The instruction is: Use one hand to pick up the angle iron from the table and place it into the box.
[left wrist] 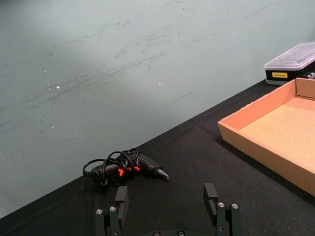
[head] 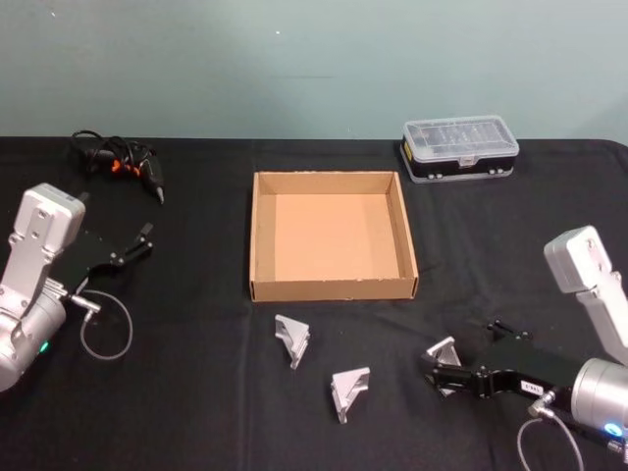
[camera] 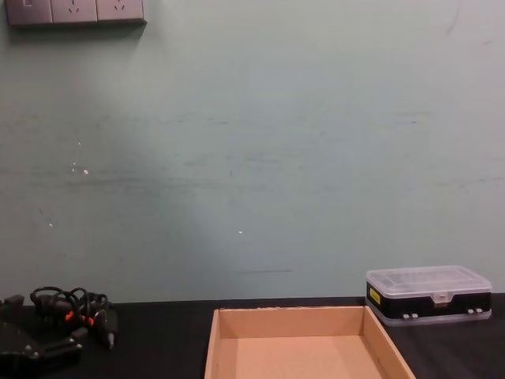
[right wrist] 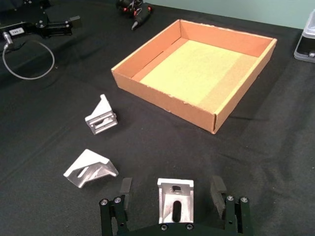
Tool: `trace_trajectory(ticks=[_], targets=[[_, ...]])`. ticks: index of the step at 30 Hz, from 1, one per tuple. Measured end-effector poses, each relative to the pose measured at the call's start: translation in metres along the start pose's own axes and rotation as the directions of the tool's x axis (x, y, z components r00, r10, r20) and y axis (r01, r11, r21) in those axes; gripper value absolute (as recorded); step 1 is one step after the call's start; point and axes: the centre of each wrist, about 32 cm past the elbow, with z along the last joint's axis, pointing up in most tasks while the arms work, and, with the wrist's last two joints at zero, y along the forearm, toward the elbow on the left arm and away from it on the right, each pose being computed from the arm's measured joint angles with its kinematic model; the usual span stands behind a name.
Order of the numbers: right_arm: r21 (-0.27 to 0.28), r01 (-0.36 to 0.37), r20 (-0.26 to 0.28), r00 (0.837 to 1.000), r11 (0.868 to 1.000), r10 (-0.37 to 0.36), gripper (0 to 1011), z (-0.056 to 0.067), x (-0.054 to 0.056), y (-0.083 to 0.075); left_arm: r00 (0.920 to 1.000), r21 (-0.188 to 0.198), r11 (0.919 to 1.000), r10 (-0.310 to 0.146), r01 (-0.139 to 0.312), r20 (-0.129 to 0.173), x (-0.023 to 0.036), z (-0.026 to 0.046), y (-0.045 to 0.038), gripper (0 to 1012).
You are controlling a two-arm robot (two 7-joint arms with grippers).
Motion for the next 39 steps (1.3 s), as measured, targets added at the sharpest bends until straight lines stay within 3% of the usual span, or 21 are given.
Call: trace_trajectory(ticks=[39], targets=[[-0.036,0.032,0.085,0.996,0.999,-0.029,1004,-0.009,-0.002,0.022,1.0,0.0,1.0,0.0,0.0,0.0,0.0,0.0,0.0,1000]])
